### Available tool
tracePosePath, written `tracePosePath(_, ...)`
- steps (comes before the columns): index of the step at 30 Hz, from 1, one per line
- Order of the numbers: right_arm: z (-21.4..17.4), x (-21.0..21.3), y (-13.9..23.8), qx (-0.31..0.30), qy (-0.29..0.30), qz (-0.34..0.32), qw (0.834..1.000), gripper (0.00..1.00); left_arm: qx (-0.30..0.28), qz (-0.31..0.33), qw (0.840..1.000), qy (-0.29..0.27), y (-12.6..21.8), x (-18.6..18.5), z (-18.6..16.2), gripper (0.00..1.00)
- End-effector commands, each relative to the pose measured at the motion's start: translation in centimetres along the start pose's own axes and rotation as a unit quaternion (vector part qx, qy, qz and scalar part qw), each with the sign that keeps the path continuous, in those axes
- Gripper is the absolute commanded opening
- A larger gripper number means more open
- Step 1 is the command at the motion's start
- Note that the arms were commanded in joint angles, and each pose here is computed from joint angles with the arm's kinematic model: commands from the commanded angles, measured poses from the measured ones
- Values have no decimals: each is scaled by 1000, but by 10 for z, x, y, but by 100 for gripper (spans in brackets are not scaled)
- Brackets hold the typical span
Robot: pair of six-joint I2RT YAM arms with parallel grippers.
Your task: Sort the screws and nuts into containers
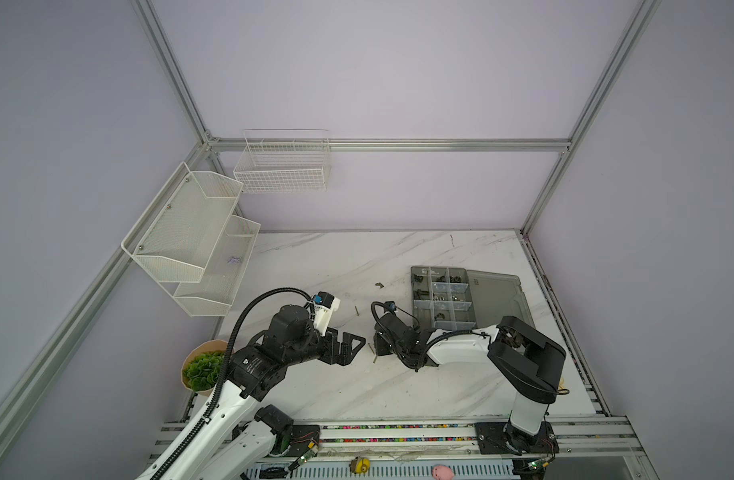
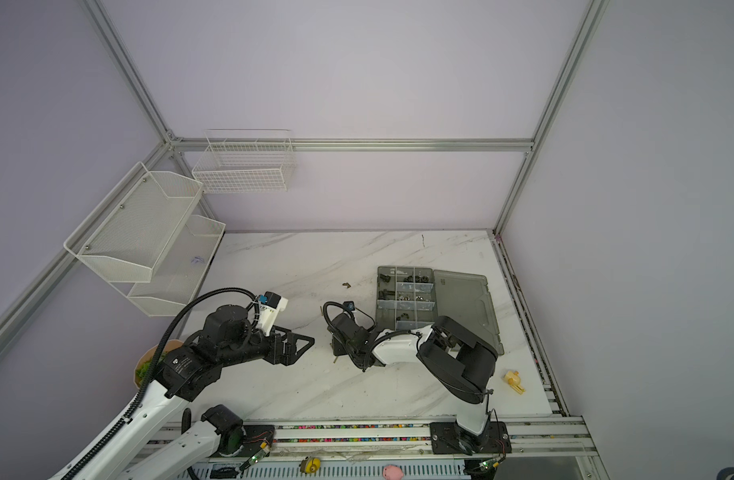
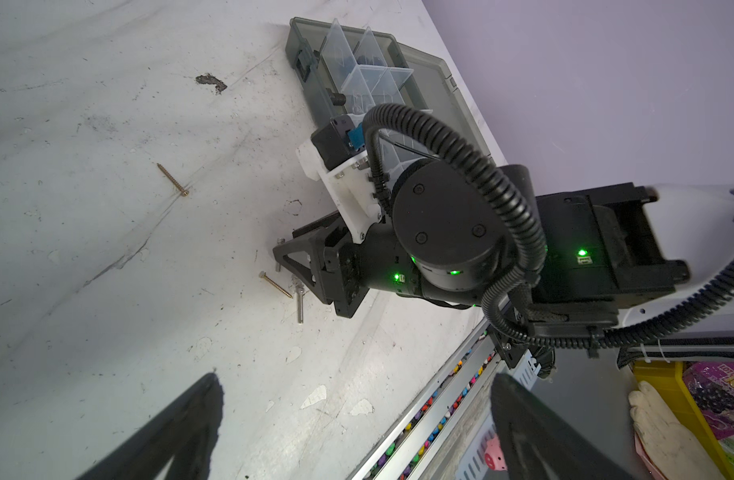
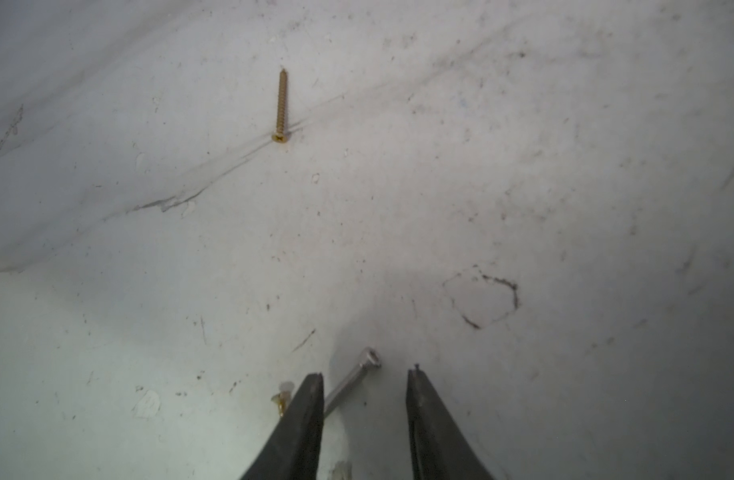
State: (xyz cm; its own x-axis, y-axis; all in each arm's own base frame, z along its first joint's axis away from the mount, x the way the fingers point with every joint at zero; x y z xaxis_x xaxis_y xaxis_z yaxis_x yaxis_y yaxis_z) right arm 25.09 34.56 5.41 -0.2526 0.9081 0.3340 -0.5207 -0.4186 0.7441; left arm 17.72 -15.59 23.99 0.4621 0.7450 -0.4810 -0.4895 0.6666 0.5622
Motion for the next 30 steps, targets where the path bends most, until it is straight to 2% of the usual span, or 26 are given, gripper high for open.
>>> tracePosePath(1, -7, -6, -7, 8, -1, -29, 1000, 35, -3, 0, 1000, 2, -3, 4, -4, 100)
tracePosePath(6, -13, -14, -16, 24, 19, -68, 997, 26, -3, 1, 1000, 2, -3, 4, -4, 100)
tracePosePath(16, -7, -39, -5, 17, 69, -155, 985, 20, -3, -1, 1000, 2, -3, 3, -5, 100)
tracePosePath(24, -4, -19, -6, 22, 69, -104, 992, 20, -6, -2, 1000, 1, -2, 3, -4, 100)
tracePosePath(30, -3, -22, 6, 13, 64, -103, 993, 29, -6, -4, 1000, 0, -1, 2, -4, 100)
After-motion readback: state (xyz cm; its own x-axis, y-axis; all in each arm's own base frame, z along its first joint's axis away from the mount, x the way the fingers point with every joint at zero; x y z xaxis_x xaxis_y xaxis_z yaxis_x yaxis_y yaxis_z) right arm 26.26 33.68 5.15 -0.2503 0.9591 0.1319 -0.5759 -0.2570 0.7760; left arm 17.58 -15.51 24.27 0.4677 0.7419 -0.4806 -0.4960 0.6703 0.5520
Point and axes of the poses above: each gripper's point midway between its finger pads, its own y axis back along the fingers, its own x axis along the line the jaws close on, z = x × y, the point moved 3 cm from there along y, back along the fingers, and after that the axes turned 1 degree about -y, right-handed, at the moved point
